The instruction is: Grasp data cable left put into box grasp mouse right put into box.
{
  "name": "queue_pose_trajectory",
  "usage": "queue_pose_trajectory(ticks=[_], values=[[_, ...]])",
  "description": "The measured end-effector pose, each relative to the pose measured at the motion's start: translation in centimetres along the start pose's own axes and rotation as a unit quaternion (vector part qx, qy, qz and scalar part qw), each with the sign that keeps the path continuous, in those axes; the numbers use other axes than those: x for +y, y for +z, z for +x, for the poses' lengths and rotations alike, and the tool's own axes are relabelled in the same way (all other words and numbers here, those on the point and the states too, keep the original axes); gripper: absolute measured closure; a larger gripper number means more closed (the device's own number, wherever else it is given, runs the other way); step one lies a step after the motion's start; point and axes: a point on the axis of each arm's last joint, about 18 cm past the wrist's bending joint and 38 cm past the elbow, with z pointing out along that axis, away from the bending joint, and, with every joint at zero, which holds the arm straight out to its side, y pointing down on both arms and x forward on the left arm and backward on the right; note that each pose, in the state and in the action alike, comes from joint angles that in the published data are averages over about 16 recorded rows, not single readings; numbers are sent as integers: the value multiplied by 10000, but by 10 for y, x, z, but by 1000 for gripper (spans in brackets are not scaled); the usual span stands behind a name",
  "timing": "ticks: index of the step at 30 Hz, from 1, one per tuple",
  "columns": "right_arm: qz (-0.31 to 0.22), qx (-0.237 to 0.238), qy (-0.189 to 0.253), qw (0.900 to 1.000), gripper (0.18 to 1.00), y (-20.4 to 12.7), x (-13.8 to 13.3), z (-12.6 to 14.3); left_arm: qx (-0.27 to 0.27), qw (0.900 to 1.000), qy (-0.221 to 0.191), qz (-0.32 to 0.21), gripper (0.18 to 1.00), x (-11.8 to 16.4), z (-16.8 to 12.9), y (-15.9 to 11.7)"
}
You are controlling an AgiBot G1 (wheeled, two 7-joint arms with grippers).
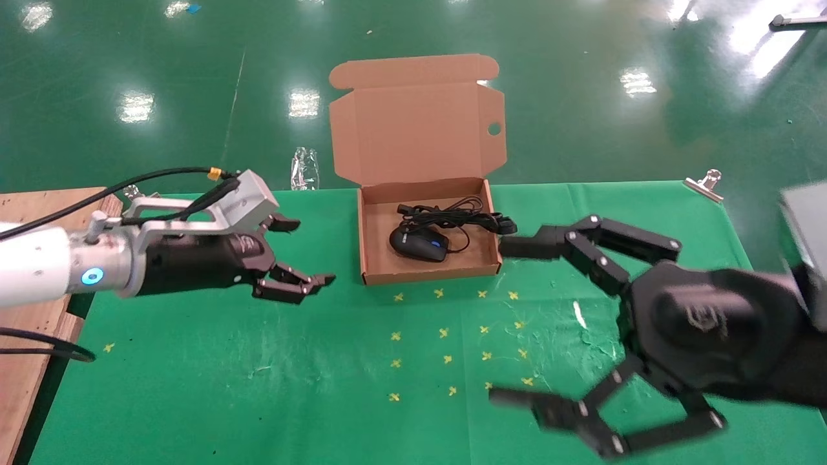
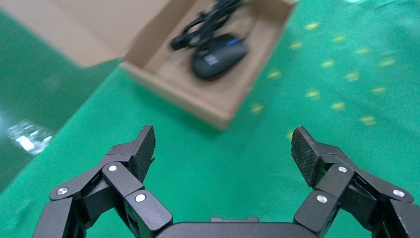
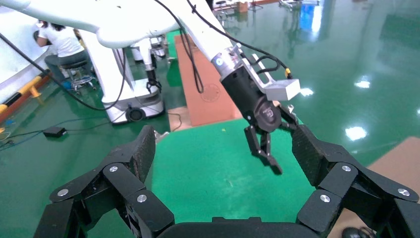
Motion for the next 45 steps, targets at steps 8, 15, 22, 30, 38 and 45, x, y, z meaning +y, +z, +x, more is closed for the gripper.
queue_pose_trajectory(ticks=[8, 15, 22, 30, 38, 45], values=[[15, -99, 27, 9999, 178, -2, -4, -7, 760, 9953, -48, 606, 184, -1, 26, -23], [15, -99, 27, 9999, 178, -2, -4, -7, 1325, 9829, 38, 1277, 184, -8, 45, -50], [15, -99, 27, 9999, 178, -2, -4, -7, 1773, 9622, 240, 2051, 184, -18, 62, -84], [16, -102, 27, 9999, 178, -2, -4, -8, 2079, 9343, 508, 2851, 184, -29, 75, -121], [17, -104, 27, 9999, 178, -3, -4, -8, 2172, 9211, 619, 3171, 184, -33, 80, -137], [16, -103, 28, 9999, 178, -3, -4, -8, 2163, 9228, 606, 3131, 184, -32, 79, -135]])
